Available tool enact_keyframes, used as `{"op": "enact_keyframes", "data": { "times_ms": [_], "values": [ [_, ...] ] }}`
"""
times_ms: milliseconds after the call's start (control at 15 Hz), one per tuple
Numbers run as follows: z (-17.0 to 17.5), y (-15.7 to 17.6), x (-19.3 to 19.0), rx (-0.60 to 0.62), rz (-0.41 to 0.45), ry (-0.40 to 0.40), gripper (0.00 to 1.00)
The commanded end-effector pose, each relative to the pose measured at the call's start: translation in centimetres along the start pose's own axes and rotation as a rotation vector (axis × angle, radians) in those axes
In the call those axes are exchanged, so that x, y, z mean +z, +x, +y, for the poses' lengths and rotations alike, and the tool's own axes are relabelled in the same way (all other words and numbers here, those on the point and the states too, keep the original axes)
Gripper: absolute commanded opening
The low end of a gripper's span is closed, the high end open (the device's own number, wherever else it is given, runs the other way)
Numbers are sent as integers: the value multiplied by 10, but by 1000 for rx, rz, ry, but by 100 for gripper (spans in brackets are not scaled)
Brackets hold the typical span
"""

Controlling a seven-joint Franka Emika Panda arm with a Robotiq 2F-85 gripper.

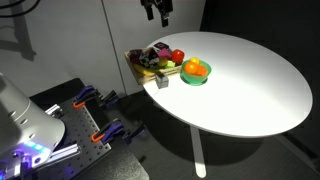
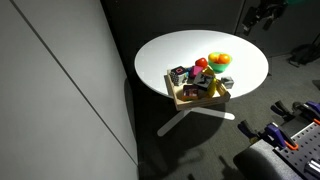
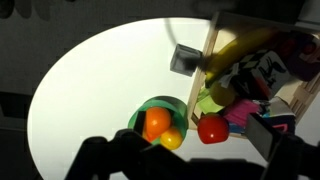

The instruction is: Pick up the gray block and out it on the pile in the wooden tray

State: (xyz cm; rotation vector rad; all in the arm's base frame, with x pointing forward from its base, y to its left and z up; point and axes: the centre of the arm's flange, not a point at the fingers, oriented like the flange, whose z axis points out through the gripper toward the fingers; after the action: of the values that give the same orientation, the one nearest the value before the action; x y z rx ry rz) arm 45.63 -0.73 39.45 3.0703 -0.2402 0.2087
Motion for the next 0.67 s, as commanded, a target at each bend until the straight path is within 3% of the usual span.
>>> {"op": "enact_keyframes", "data": {
  "times_ms": [0, 333, 600],
  "values": [
    [-13, 16, 21, 2, 24, 81, 100],
    [-25, 14, 58, -49, -33, 146, 100],
    [-23, 10, 84, -98, -106, 153, 100]
  ]
}}
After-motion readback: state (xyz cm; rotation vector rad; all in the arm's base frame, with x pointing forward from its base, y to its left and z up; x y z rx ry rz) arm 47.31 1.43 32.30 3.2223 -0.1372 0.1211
